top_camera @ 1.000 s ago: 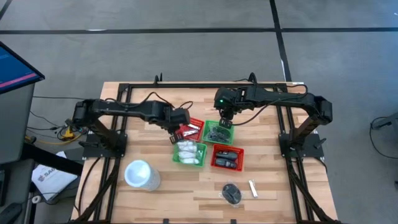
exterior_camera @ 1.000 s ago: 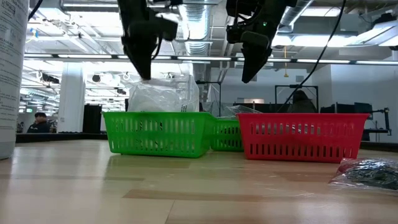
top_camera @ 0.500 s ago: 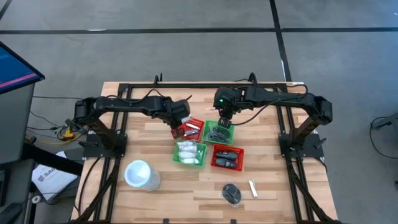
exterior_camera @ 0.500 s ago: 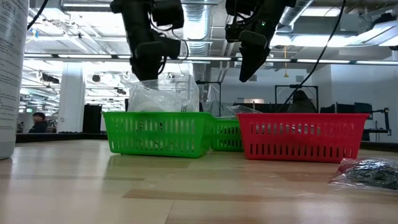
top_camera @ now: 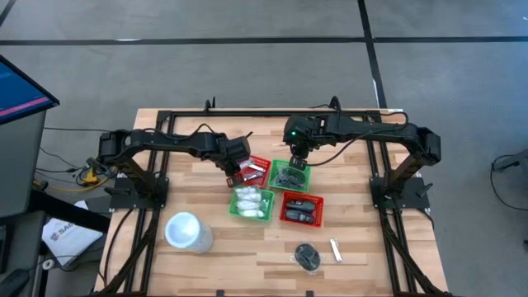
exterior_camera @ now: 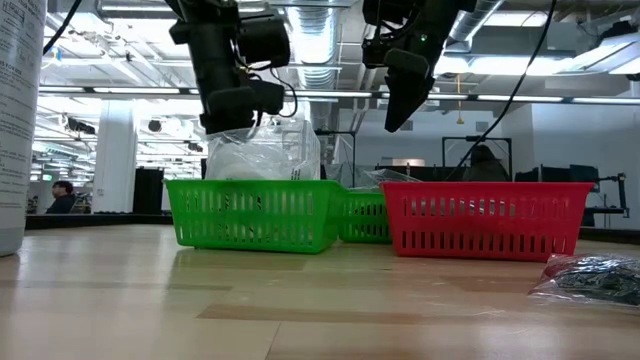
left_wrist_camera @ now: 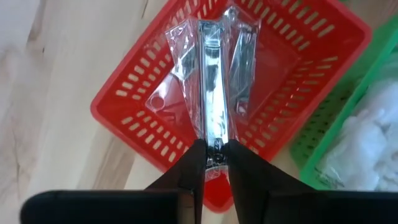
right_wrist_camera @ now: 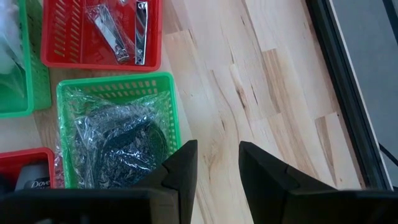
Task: Pick & Place Travel size toiletries
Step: Put the silver nail cutter into the top left red bin
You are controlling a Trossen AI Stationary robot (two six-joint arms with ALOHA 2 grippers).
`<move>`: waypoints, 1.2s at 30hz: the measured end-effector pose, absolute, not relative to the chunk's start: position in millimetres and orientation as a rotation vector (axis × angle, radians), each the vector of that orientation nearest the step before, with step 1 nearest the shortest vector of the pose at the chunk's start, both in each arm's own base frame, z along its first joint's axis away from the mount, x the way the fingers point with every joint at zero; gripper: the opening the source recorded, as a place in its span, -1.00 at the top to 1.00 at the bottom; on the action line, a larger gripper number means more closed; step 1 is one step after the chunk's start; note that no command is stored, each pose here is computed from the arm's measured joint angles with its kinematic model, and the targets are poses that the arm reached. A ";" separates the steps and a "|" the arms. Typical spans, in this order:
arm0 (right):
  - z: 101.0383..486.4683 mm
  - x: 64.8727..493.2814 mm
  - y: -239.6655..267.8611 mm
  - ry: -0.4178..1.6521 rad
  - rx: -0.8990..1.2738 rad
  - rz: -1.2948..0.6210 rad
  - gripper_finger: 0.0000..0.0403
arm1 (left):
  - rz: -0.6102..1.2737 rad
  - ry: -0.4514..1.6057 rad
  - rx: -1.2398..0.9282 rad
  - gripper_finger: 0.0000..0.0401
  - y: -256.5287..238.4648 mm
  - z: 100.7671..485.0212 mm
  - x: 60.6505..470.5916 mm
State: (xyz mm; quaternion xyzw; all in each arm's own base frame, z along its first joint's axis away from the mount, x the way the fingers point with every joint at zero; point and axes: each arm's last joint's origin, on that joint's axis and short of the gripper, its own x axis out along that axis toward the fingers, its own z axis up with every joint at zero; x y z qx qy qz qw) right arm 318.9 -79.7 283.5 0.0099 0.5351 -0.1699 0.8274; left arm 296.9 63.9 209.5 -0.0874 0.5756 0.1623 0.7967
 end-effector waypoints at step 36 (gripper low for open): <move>305.4 298.9 -53.4 1.129 0.085 -0.330 0.46 | 0.351 0.949 -0.192 0.32 38.2 265.3 281.3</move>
